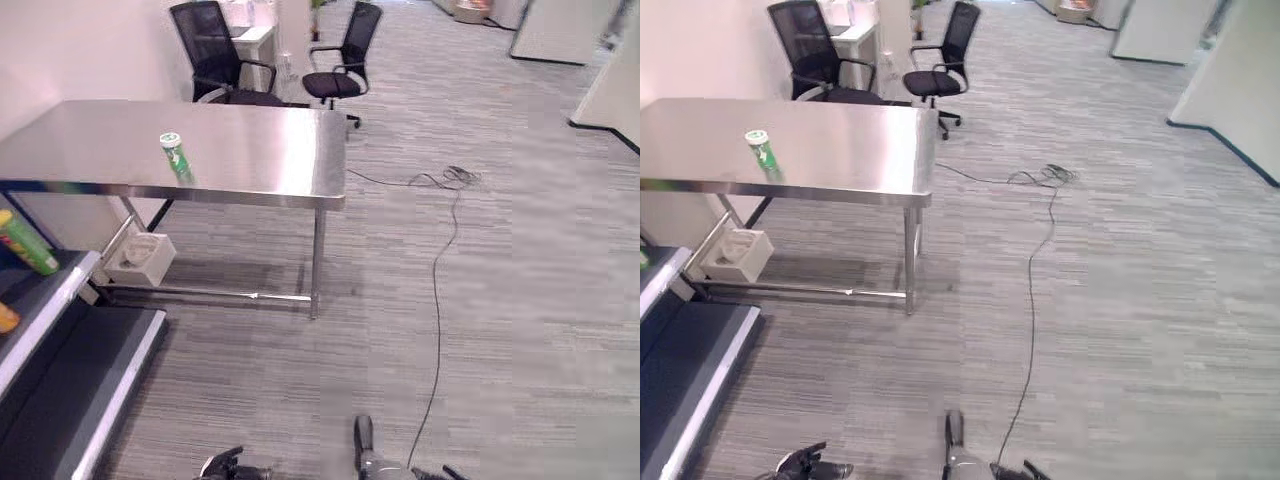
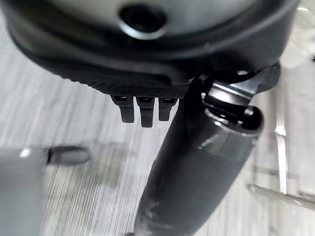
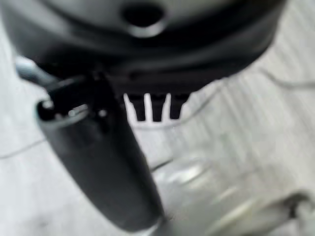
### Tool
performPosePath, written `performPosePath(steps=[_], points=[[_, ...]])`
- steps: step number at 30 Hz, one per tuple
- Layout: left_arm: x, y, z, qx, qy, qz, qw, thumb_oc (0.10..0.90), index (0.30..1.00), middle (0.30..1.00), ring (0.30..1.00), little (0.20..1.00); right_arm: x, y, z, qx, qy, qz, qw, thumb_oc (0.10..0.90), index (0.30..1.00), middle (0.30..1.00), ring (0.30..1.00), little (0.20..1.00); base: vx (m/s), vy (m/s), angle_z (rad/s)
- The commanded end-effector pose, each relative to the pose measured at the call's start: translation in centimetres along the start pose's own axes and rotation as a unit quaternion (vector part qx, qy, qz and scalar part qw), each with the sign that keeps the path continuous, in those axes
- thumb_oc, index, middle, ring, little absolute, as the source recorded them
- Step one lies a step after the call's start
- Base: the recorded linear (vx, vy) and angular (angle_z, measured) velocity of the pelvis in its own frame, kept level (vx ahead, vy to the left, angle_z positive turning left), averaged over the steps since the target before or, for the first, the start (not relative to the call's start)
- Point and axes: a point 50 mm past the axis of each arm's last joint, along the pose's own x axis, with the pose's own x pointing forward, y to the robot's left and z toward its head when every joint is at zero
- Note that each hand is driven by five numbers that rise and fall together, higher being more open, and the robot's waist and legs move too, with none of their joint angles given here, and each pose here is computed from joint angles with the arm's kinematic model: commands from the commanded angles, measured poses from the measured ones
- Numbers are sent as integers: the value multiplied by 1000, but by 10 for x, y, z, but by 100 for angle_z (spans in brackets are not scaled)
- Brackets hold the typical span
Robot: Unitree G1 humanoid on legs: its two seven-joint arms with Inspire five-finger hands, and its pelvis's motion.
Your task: Put the goods on the table back onto the shelves and tidy them up.
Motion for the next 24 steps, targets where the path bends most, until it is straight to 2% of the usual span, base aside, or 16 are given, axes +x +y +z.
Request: performPosePath(steps=[1, 5, 8, 13, 15, 21, 23, 24], points=[[-2, -15, 1, 23, -25, -24, 999, 800, 900, 900, 900, 900, -2, -16, -4, 4, 5, -21, 1000, 800, 900, 900, 900, 900, 333, -143, 138], [-2, -28, 8, 44, -42, -47, 997, 800, 900, 900, 900, 900, -1, -24, 8, 11, -13, -39, 999, 800, 900, 900, 900, 900, 173, -141, 61], [-2, -29, 19, 66, -62, -48, 995, 800, 900, 900, 900, 900, 1, -18, 32, 0, -51, -27, 998, 800, 900, 900, 900, 900, 142, -57, 43], [-2, -29, 13, 69, -54, -50, 995, 800, 900, 900, 900, 900, 0, -5, 63, -19, -106, 1, 994, 800, 900, 900, 900, 900, 177, 81, 16], [-3, -35, 11, 96, -55, -60, 992, 800, 900, 900, 900, 900, -1, 5, 79, -40, -136, 15, 990, 800, 900, 900, 900, 900, 197, 211, 8], [-3, -37, 13, 94, -59, -56, 992, 800, 900, 900, 900, 900, 0, 5, 69, -50, -119, 5, 992, 800, 900, 900, 900, 900, 245, 288, 11], [-3, -34, 9, 84, -48, -51, 994, 800, 900, 900, 900, 900, 1, 0, 55, -41, -90, -1, 995, 800, 900, 900, 900, 900, 501, 737, -18], [-1, -31, 22, 116, -64, -51, 990, 800, 900, 900, 900, 900, 2, -6, 39, -10, -60, -10, 998, 800, 900, 900, 900, 900, 623, 1180, -34]])
